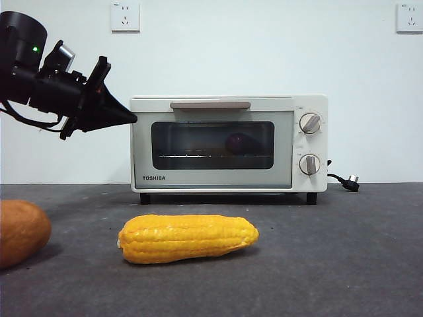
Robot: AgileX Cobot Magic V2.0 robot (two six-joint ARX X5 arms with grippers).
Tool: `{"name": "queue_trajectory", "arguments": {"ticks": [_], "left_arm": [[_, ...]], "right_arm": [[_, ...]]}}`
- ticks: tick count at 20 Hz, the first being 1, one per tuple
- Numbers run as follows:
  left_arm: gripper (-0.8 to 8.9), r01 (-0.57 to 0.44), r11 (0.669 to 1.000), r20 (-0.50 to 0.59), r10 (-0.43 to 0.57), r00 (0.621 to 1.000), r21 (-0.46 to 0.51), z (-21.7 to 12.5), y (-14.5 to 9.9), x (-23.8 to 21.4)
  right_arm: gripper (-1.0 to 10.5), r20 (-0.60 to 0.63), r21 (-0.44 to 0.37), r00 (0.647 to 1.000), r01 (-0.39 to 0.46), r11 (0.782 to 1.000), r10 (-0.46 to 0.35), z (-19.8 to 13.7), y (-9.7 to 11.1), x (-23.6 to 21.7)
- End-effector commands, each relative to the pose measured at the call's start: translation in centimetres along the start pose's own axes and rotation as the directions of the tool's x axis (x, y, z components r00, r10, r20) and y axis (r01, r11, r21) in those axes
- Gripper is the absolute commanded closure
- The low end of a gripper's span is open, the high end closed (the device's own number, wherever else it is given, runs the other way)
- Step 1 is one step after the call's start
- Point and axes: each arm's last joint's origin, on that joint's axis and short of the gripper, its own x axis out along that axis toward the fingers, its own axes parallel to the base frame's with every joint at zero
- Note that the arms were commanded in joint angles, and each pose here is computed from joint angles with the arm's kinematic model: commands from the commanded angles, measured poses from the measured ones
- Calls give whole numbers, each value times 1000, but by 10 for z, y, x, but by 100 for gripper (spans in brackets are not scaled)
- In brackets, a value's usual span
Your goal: Take the eggplant from the table,put the eggplant in the oven
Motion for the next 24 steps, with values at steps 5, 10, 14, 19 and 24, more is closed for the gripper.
{"name": "queue_trajectory", "arguments": {"ticks": [5,10,14,19,24], "left_arm": [[821,7,1000,-9,-7,1000,10,5,-1,3],[821,25,1000,-36,-26,999,-10,3,-1,3],[820,29,999,-53,-30,998,-18,3,-5,2],[820,25,1000,-59,-24,998,18,11,-17,-6],[820,-14,997,-76,20,997,73,22,-37,-23]], "right_arm": [[958,-19,12,1000,4,1000,-4,-3,0,-1],[958,-19,12,1000,3,1000,-3,-3,0,-1],[958,-19,12,1000,3,1000,-3,-3,0,-1],[958,-19,12,1000,3,1000,-3,-3,0,-1],[958,-19,11,1000,4,1000,-4,-3,0,-1]]}}
